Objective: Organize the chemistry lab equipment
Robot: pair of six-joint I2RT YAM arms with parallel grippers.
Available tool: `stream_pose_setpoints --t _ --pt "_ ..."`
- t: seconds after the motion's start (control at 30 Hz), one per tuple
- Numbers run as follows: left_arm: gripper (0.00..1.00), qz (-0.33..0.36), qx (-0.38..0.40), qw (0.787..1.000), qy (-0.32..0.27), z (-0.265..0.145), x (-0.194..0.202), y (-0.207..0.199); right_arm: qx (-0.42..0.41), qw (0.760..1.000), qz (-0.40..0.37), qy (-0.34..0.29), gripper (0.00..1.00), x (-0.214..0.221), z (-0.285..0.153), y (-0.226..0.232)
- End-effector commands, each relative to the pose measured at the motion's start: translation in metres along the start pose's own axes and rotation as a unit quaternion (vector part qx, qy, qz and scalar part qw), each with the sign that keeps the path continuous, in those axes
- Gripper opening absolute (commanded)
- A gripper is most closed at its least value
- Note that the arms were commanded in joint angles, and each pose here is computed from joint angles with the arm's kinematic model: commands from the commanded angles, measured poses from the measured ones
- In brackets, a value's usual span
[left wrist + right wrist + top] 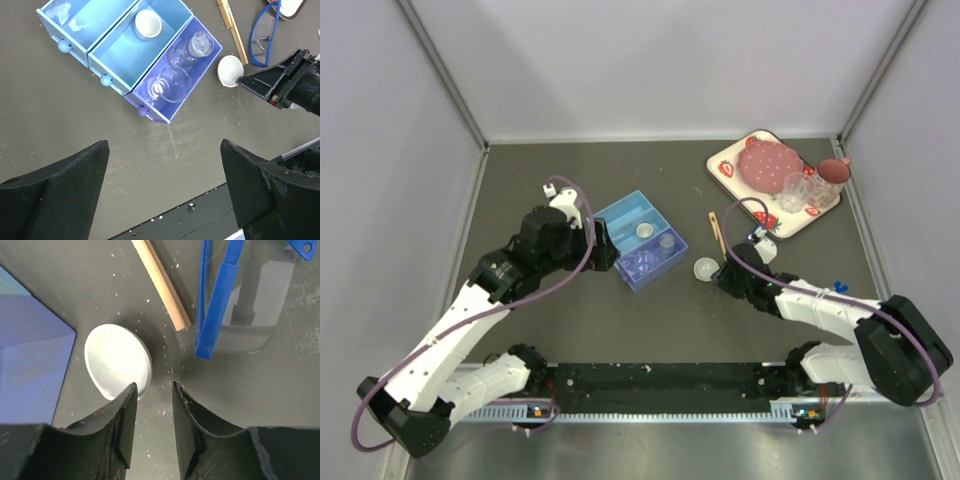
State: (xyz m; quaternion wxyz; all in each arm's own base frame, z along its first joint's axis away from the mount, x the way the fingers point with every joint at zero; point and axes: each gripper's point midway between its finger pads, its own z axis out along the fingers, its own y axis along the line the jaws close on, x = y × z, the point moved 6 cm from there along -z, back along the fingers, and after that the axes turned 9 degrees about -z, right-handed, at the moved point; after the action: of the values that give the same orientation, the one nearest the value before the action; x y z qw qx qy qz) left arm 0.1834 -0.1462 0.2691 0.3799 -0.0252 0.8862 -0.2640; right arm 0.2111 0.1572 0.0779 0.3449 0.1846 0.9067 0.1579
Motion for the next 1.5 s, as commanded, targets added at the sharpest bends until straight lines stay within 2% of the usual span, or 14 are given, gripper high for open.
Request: stream_pose_setpoints --t 0.0,0.2,0.33,0.4,0.57,0.7,0.8,0.83,0.9,0.93,1.03,1.13,1.23,1.47 --pt "0.99 0.009 0.014 1.0 -0.014 0.002 -0.007 -0.004 -0.025 0.999 0.016 -0.021 0.34 -0.017 0.005 0.018" --pt "0.99 0.013 0.021 1.0 0.005 0.007 -0.002 -0.006 -0.027 0.999 0.014 -0.02 0.3 -0.016 0.016 0.02" --pt "0.99 0.015 0.021 1.0 0.006 0.008 -0.002 -0.006 -0.025 1.0 0.012 -0.01 0.08 -0.014 0.02 0.022" --pt "0.99 0.015 0.02 1.0 0.007 0.009 -0.002 -0.005 -0.022 1.0 0.012 -0.01 0.01 -0.014 0.022 0.022" --pt "0.99 0.015 0.02 1.0 0.007 0.009 0.0 -0.004 -0.021 1.0 -0.007 -0.007 0.0 -0.018 0.02 0.026" --pt "0.99 0.014 0.025 1.0 0.001 0.006 -0.002 -0.005 -0.016 0.999 -0.031 -0.021 0.0 -0.028 0.003 0.027" --pt "0.99 0.014 0.027 1.0 -0.003 0.004 -0.002 -0.006 -0.031 0.996 -0.082 -0.032 0.0 -0.042 -0.016 0.04" --pt "0.99 0.014 0.028 0.999 -0.006 0.002 -0.003 -0.006 -0.023 0.994 -0.103 -0.014 0.0 -0.04 -0.022 0.039" --pt "0.99 0.014 0.029 0.999 -0.007 0.001 -0.003 -0.006 -0.051 0.988 -0.142 -0.006 0.0 -0.047 -0.038 0.065" --pt "0.99 0.014 0.03 0.999 -0.008 0.0 -0.004 -0.007 -0.036 0.982 -0.182 0.014 0.0 -0.042 -0.041 0.063" --pt "0.99 0.015 0.033 0.999 -0.01 -0.003 -0.006 -0.008 -0.064 0.967 -0.247 0.01 0.0 -0.053 -0.065 0.102" --pt "0.99 0.017 0.032 0.999 -0.011 -0.006 -0.007 -0.009 -0.1 0.957 -0.272 0.012 0.0 -0.06 -0.077 0.129" --pt "0.99 0.018 0.036 0.999 -0.015 -0.013 -0.009 -0.01 -0.12 0.949 -0.292 0.008 0.0 -0.07 -0.077 0.15" --pt "0.99 0.019 0.039 0.999 -0.029 -0.026 -0.011 -0.01 -0.143 0.926 -0.348 0.038 0.0 -0.075 -0.046 0.2"
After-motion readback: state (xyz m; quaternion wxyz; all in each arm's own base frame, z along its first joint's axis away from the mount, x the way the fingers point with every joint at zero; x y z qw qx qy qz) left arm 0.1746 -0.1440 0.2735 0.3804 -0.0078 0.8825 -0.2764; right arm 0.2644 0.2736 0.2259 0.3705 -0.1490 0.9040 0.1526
